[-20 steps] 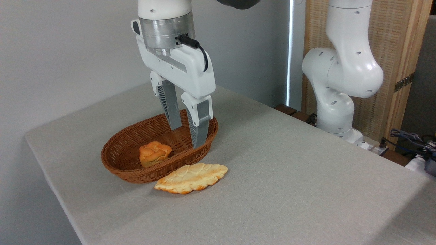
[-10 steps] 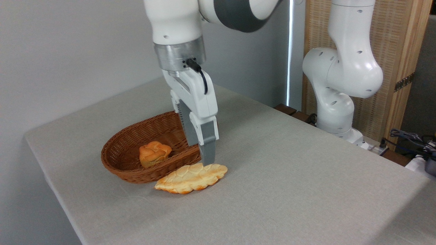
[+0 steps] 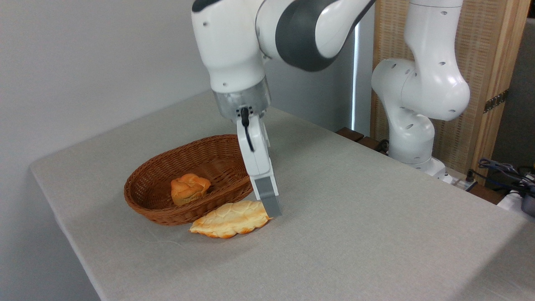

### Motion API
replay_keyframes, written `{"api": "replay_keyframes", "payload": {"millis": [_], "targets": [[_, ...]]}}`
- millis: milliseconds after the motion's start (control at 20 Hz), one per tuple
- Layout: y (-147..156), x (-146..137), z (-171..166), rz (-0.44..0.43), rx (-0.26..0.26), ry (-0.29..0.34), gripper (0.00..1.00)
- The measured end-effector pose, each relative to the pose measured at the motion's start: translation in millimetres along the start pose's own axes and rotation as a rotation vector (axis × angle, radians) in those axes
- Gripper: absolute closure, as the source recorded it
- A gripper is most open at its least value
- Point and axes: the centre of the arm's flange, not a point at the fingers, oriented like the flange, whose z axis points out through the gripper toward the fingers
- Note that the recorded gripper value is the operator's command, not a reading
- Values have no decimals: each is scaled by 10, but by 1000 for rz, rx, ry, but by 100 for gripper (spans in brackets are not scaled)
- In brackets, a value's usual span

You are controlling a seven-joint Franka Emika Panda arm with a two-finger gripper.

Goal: Put bread into the basket

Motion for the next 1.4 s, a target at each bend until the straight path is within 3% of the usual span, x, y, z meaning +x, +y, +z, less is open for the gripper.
{"api": "replay_keyframes", "payload": {"millis": [100,300,950,1400], "targets": [[23,148,161,50,-17,-36,0],[-43,438,383,119,0,-74,0],[-27,533,583,138,-28,-85,0],[-54,542,559,138,-2,-77,0]]}}
